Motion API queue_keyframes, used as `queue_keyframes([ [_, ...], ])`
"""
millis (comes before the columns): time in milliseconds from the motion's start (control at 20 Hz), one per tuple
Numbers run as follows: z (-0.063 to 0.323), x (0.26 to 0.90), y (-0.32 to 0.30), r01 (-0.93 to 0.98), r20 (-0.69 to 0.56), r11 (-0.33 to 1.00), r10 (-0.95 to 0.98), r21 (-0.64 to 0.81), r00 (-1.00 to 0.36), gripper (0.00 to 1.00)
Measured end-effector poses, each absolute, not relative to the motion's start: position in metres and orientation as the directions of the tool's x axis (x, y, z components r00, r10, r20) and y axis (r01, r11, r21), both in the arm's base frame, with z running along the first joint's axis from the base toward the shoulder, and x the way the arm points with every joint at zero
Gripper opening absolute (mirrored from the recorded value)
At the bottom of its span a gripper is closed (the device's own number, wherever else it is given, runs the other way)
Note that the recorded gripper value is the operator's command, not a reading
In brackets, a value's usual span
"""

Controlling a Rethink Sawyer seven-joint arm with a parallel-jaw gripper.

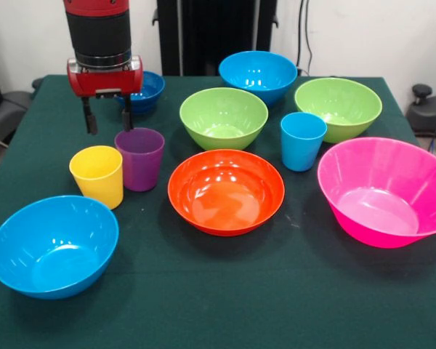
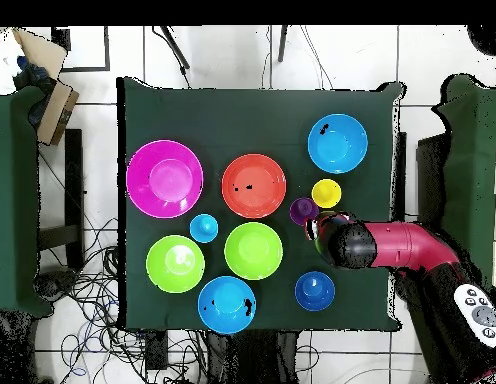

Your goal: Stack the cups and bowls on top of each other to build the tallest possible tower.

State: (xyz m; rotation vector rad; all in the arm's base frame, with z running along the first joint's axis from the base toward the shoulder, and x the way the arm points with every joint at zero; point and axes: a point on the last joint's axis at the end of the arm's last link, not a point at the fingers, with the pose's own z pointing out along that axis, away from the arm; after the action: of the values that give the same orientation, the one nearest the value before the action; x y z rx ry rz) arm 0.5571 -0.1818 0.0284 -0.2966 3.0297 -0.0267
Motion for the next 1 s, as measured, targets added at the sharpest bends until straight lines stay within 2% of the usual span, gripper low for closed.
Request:
queue_keyframes([
  [450,0.034,0.560,-0.183,-0.194,-0.101,0.980,-0.196,-0.037,-0.975,1.00],
  [1000,0.070,0.575,-0.178,-0.207,-0.131,0.974,-0.218,-0.094,-0.967,1.00],
])
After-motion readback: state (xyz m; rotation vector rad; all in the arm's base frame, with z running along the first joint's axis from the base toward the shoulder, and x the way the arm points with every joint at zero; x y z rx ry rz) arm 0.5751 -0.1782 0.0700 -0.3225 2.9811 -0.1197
